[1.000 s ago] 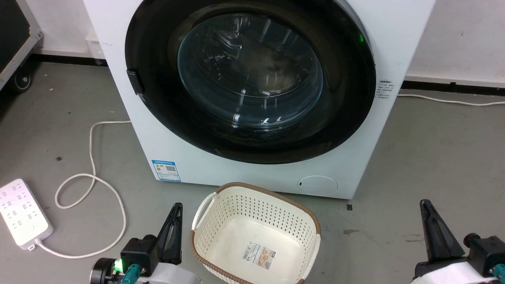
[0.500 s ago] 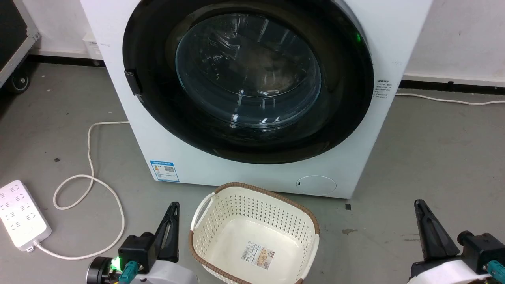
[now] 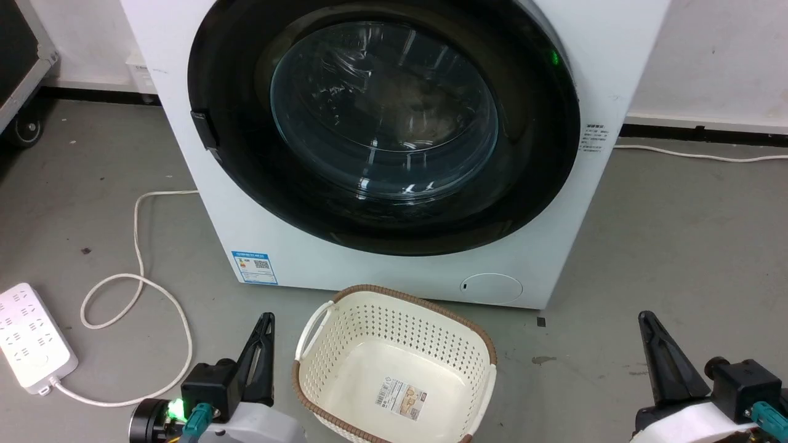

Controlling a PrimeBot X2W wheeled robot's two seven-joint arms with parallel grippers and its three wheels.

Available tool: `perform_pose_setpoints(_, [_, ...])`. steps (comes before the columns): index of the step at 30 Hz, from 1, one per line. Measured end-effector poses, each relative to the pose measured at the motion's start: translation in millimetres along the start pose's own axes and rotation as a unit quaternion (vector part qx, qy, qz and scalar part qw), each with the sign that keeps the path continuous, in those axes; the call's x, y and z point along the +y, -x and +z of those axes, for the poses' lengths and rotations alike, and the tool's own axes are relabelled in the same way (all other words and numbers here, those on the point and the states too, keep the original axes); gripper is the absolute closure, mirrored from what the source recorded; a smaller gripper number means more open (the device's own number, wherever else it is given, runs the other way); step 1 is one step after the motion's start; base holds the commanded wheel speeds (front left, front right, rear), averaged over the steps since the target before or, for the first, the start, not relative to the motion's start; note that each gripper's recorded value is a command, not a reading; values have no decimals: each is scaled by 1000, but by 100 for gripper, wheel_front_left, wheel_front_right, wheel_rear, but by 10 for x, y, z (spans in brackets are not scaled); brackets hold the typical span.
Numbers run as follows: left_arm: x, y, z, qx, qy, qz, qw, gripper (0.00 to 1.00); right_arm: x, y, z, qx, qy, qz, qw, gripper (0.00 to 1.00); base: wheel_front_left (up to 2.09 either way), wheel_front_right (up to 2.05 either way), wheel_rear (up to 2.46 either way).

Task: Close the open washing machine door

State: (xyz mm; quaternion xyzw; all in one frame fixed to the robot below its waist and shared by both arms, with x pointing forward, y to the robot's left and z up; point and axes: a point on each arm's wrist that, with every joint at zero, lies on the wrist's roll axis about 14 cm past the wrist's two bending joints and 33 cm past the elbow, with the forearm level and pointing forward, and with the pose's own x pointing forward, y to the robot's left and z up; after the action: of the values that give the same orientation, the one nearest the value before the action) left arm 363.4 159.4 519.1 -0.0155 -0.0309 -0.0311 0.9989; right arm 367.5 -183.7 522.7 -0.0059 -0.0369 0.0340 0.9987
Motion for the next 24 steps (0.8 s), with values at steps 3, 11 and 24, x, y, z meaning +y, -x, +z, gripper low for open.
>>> perform_pose_setpoints(3, [3, -4, 4, 1, -3, 0, 1000, 100, 9, 0, 0, 1, 0, 1, 1000, 100, 0, 0, 0])
perform_pose_setpoints(11, [20, -14, 9, 5, -7, 3, 1000, 100, 30, 1, -16, 9, 1, 4, 1000, 100, 0, 0, 0])
perform_pose_setpoints(24, [58, -28, 20, 10, -13, 9, 1000, 100, 70, -6, -15, 17, 4, 10, 1000, 100, 0, 0, 0])
